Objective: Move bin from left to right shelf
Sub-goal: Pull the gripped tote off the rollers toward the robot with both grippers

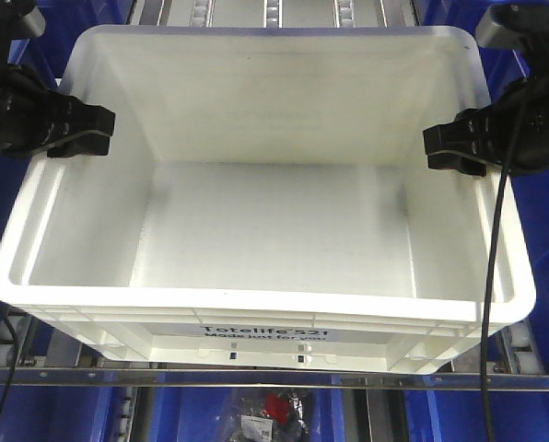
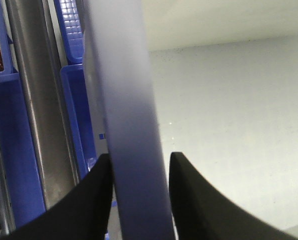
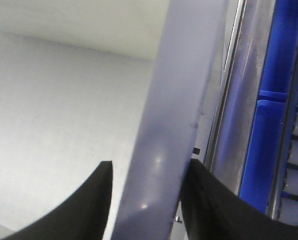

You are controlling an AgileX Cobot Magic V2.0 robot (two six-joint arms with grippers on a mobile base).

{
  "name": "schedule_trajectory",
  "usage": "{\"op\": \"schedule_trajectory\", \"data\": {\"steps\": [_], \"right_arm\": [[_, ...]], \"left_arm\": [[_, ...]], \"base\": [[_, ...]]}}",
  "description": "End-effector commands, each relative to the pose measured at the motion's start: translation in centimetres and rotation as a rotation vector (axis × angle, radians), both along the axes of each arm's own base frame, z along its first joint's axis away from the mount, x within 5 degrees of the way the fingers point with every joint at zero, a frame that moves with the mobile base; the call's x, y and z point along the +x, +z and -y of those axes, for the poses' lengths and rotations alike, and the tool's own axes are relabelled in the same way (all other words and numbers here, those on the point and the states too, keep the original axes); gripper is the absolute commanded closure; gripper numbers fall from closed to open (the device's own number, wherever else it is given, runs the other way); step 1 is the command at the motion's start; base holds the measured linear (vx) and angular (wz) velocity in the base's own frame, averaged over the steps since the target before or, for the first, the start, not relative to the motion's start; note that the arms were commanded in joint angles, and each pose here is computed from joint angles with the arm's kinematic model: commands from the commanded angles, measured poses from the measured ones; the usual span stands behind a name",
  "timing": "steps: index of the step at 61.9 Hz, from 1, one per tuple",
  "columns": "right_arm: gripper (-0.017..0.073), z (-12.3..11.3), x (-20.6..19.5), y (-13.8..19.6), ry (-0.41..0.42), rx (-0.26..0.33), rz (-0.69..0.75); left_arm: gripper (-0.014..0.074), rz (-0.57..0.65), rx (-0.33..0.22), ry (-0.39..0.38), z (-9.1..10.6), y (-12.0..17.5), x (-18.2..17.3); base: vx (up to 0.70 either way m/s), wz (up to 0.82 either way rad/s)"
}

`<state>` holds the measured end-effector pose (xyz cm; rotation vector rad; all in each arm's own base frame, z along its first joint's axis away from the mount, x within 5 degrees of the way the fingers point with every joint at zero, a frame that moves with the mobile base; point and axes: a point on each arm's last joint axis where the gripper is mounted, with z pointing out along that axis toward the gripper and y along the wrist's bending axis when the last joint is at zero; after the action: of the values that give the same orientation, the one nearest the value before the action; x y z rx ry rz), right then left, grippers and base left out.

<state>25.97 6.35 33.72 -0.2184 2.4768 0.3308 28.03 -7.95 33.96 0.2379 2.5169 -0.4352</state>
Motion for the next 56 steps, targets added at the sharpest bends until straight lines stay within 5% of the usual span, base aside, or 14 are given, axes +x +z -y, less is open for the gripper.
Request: {"op": "schedule_trajectory", "data": {"steps": [1, 56], "right_arm": [[0.0567, 0.31, -0.06, 3.02, -0.014, 0.015, 0.191], [0.0567, 0.34, 0.19, 3.3, -0.025, 0.022, 0.23]], "left_arm": [[0.0596, 0.145, -0.081, -0.01, 0.3, 3.55, -1.21], [0.0595, 0.131, -0.085, -0.016, 0.35, 3.5, -1.35]], "base": [[0.0, 0.0], [0.0, 0.0]]}}
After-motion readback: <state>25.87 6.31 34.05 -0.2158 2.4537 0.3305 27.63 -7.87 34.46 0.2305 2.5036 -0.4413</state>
